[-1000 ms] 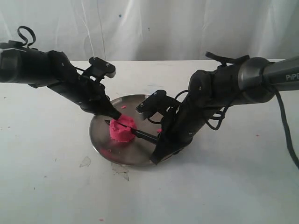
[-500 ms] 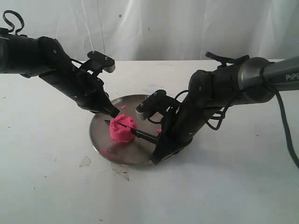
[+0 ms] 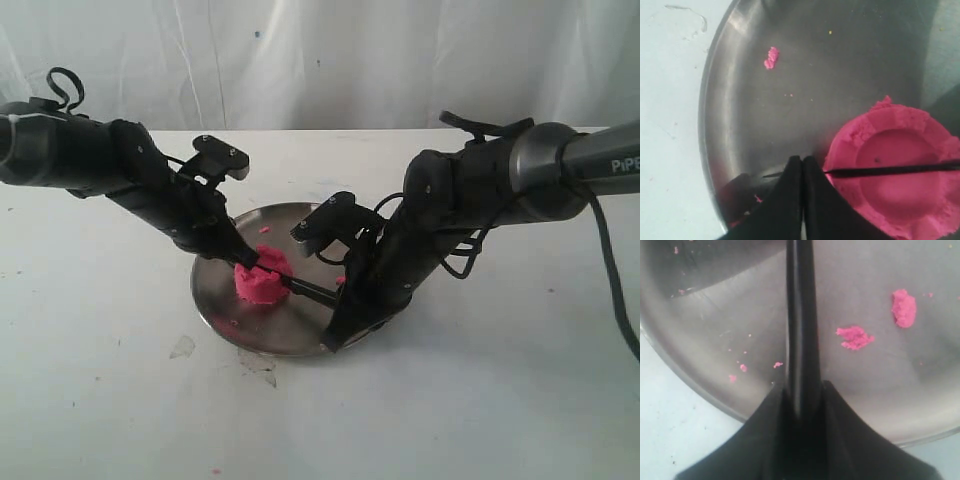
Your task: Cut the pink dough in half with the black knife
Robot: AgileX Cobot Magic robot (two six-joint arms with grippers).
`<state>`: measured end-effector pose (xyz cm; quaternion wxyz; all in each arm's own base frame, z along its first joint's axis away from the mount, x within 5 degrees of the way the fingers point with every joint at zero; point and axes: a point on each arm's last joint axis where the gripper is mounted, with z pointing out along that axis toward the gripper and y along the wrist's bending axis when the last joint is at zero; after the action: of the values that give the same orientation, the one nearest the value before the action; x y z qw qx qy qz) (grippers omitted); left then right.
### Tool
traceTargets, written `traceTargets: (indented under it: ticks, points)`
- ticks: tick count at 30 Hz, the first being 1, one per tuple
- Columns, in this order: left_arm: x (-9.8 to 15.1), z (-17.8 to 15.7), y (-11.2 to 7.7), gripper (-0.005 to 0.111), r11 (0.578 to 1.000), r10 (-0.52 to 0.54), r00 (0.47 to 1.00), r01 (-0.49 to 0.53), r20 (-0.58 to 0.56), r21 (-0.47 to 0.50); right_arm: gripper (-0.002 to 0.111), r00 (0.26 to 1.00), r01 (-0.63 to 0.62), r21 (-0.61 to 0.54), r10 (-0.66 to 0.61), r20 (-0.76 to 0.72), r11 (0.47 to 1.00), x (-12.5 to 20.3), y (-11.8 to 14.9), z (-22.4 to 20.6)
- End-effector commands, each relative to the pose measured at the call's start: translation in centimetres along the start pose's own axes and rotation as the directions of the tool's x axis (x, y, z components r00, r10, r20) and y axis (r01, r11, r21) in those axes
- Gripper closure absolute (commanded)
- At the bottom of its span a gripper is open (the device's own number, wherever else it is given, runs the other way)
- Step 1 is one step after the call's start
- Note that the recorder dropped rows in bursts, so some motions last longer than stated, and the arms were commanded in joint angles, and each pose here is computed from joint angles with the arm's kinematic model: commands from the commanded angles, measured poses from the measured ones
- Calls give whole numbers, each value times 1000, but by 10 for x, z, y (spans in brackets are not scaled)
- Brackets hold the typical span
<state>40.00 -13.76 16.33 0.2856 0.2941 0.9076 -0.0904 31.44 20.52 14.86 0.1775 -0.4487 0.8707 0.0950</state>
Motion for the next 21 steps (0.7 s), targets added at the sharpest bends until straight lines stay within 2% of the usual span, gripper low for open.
traceTargets:
  ticks: [1, 21]
  points:
    - [-1, -1, 1, 107, 1000, 2, 1000, -2, 19, -17, 108, 1000, 11, 15, -11, 16, 1000, -2, -1, 0]
    - [14, 21, 1, 107, 1000, -6, 999, 7, -50, 7, 108, 1000, 9, 7, -9, 2, 1000, 0, -1, 3]
